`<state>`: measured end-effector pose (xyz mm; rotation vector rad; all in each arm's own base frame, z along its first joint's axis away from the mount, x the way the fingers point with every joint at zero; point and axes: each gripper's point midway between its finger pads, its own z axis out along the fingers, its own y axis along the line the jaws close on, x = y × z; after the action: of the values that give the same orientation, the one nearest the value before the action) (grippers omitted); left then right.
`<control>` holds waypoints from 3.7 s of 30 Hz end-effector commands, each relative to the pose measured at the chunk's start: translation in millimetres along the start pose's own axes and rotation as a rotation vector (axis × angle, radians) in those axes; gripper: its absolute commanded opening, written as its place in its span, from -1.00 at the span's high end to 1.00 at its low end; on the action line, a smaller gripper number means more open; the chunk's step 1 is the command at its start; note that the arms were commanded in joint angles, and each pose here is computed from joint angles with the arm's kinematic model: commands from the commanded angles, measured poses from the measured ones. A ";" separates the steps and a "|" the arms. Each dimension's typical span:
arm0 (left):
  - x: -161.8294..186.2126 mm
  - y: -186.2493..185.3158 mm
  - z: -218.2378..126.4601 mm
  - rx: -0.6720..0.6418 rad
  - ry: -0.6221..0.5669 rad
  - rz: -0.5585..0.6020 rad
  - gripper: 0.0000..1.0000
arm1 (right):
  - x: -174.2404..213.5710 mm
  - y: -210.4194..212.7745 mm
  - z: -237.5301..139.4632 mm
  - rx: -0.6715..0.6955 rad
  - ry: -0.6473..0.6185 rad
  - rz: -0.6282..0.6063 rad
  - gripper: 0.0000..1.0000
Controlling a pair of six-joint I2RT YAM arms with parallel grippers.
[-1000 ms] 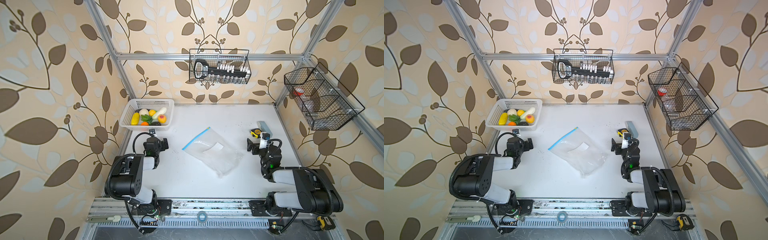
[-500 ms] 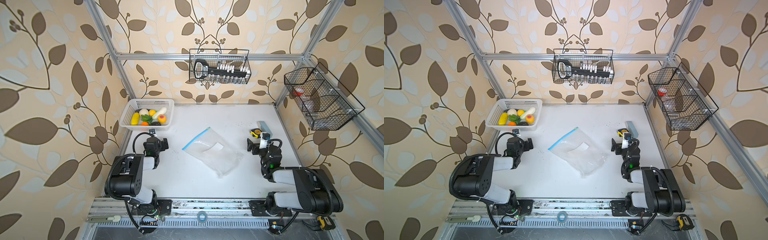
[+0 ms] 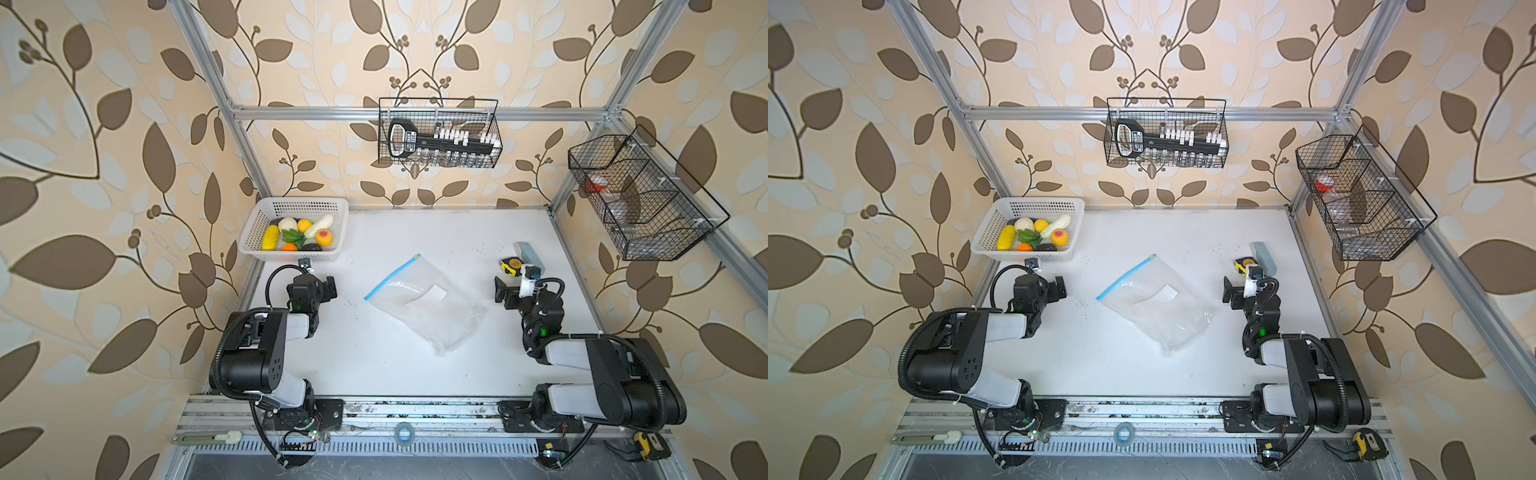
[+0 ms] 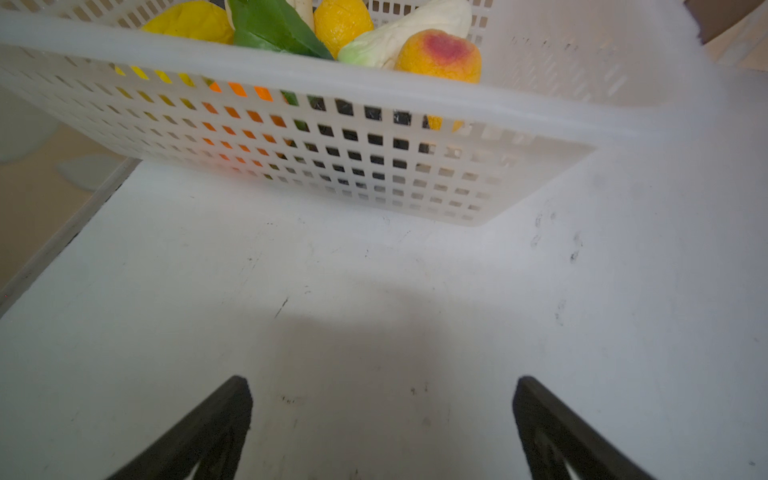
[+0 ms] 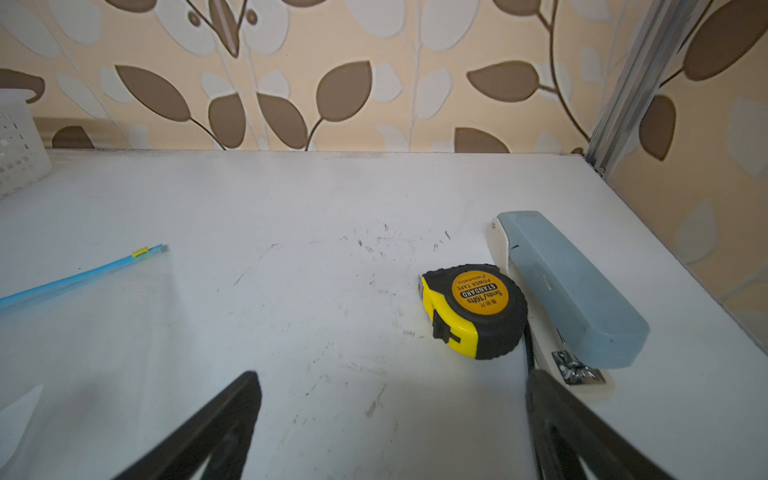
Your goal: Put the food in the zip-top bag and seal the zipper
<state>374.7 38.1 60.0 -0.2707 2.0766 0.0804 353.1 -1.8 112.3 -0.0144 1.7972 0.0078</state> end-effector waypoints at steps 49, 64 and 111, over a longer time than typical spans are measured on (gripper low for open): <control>-17.0 -2.7 -1.2 0.005 -0.053 0.001 -0.98 | -8.9 -8.5 -1.5 0.062 -0.038 0.010 -1.00; -23.8 -6.6 -4.9 -0.026 -0.049 0.030 -0.98 | -58.5 -22.6 -14.8 0.266 -0.026 -0.012 -1.00; 8.7 -111.6 -133.7 0.195 0.608 -0.339 -0.98 | 13.1 119.6 -188.5 -0.189 0.674 0.494 -1.00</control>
<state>289.8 -89.8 126.0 -0.5220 2.5734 -0.4172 169.0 118.0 148.8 0.3310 2.4013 0.6795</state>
